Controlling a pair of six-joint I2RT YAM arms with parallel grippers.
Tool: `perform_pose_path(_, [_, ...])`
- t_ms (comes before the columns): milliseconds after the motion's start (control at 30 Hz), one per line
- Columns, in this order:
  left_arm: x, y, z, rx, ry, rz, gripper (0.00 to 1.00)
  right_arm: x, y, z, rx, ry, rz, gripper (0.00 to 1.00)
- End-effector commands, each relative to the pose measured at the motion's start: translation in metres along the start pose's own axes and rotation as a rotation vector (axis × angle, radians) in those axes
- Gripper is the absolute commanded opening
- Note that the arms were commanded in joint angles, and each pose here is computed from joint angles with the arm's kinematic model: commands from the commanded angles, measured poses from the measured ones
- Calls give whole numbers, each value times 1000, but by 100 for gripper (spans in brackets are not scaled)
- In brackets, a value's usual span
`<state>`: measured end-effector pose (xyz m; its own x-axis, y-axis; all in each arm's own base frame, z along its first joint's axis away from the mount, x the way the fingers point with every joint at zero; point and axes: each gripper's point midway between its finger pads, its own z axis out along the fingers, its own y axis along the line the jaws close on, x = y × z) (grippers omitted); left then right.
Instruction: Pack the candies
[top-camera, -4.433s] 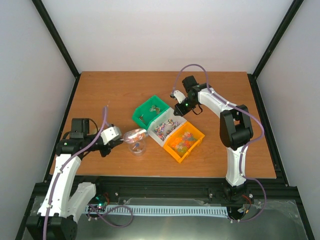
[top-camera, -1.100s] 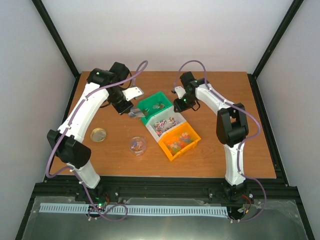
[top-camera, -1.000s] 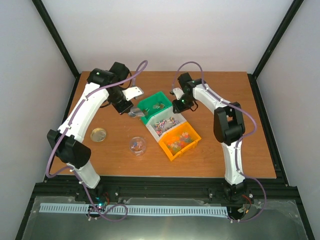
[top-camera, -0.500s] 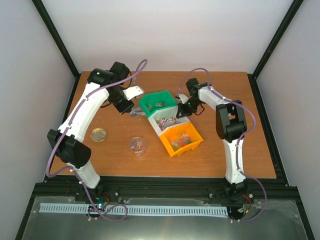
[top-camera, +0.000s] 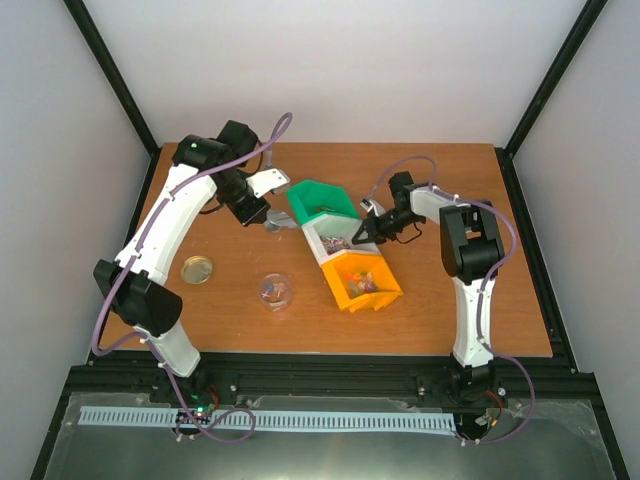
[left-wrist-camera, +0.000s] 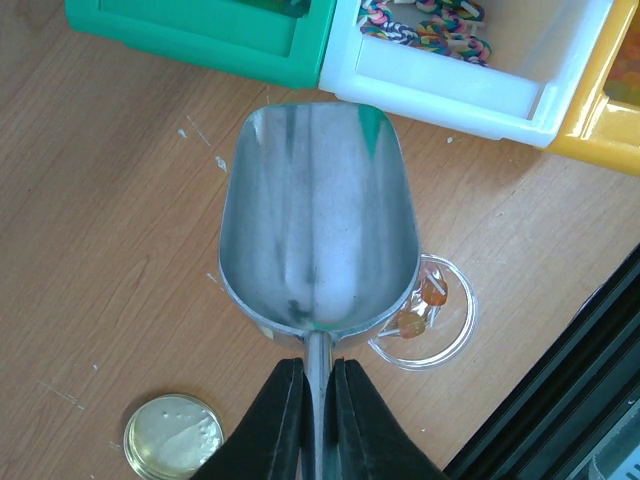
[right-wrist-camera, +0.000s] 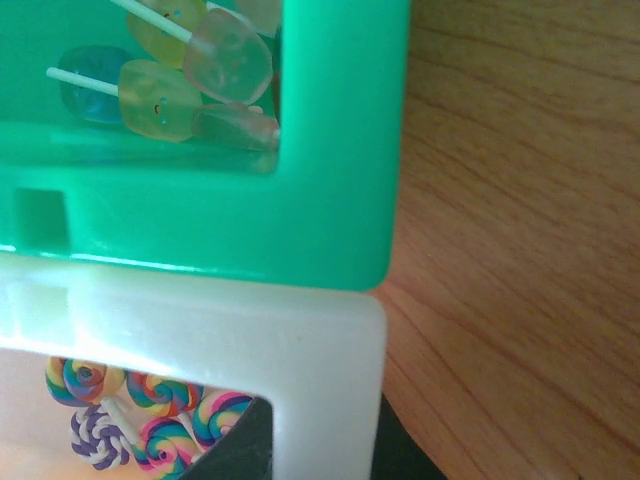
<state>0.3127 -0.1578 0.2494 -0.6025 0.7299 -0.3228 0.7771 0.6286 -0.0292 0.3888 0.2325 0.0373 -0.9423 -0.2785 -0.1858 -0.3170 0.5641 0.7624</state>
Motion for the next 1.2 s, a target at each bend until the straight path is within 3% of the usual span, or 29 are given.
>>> perform_pose_path(0, [-4, 3, -11, -19, -26, -9, 1, -26, -1, -15, 131, -100, -163, 3])
perform_pose_path(233, [-1, 11, -19, -79, 5, 62, 1, -35, 5, -36, 358, -181, -160, 3])
perform_pose_path(433, [-2, 5, -16, -101, 45, 166, 1, -35, 14, -28, 474, -177, -208, 3])
perform_pose_path(767, [-12, -16, 19, -146, 140, 395, 1, -33, 15, -17, 609, -144, -206, 3])
perform_pose_path(1000, [-30, -33, 51, -134, 186, 439, 1, -34, 10, -17, 648, -143, -165, 3])
perform_pose_path(1067, [-34, -38, 61, -118, 189, 428, 1, -33, 9, -16, 645, -132, -155, 7])
perform_pose_path(1167, [-43, -43, 75, -85, 178, 373, 1, -34, 13, -14, 625, -123, -154, 23])
